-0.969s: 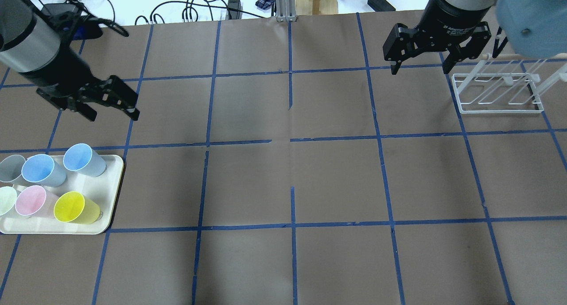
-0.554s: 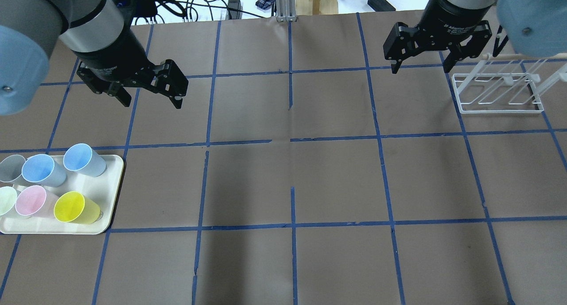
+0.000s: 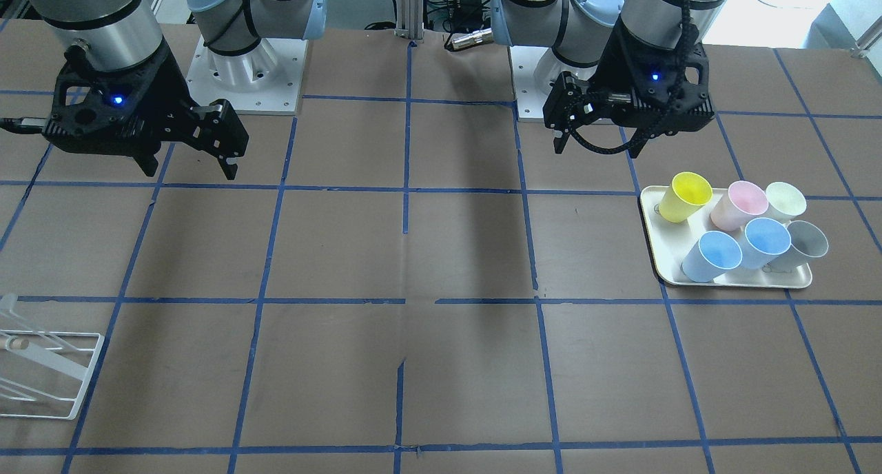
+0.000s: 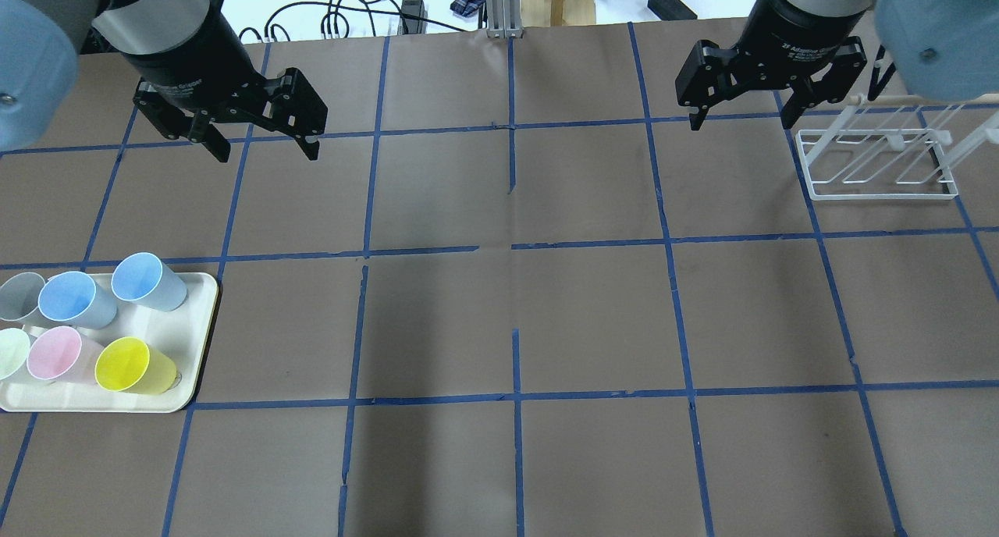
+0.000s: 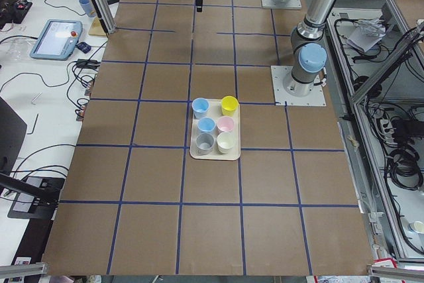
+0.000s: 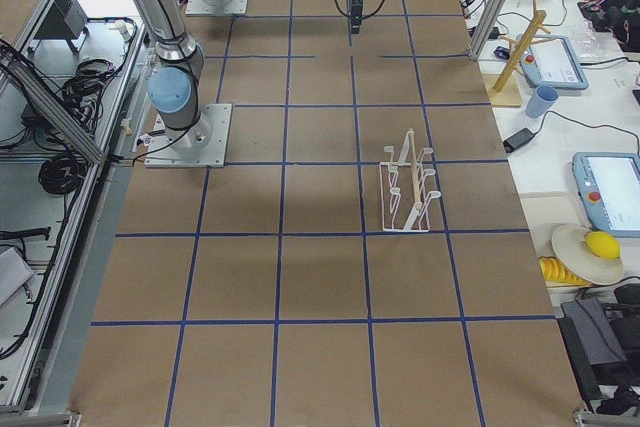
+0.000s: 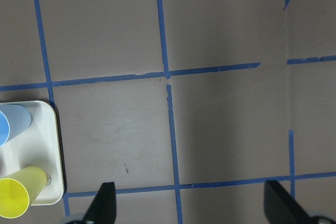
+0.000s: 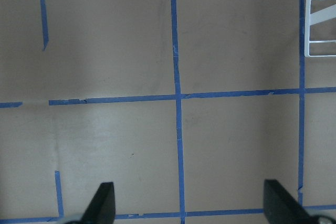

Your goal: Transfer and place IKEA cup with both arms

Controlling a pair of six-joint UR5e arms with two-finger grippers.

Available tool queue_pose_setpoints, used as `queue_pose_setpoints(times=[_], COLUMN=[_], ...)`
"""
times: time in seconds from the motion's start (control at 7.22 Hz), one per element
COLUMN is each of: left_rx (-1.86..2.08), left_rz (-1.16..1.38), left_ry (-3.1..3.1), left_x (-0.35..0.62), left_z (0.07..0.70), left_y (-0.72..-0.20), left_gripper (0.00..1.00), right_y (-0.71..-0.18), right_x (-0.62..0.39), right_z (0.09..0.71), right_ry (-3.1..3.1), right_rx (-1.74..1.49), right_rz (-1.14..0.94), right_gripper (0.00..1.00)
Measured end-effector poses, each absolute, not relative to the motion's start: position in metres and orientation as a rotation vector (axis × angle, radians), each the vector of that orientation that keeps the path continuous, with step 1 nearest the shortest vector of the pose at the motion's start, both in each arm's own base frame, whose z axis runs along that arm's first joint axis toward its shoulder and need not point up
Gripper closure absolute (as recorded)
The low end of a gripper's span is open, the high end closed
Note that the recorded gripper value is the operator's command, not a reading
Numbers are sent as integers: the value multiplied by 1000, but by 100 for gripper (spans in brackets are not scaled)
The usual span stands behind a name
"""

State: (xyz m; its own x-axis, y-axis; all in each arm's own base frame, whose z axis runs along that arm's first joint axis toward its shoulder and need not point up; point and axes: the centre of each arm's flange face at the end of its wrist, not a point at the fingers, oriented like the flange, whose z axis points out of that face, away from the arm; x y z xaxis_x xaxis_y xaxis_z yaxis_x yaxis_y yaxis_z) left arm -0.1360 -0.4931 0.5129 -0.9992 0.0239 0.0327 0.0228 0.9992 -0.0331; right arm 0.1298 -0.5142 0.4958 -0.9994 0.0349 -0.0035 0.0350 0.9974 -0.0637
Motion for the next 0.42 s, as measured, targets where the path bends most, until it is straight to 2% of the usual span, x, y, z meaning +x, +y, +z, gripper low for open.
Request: queue_pose_setpoints(times=[0.42], left_rx=[-29], left_rz=[49], left_ry=[-3101], left_x=[-131], left_z=[511], left_y=[-492], left_gripper=[0], right_y=[-514], right_x=[130], right_z=[497], right_ry=[3137], right_rx=[55], right_rz=[-103], right_gripper=[0])
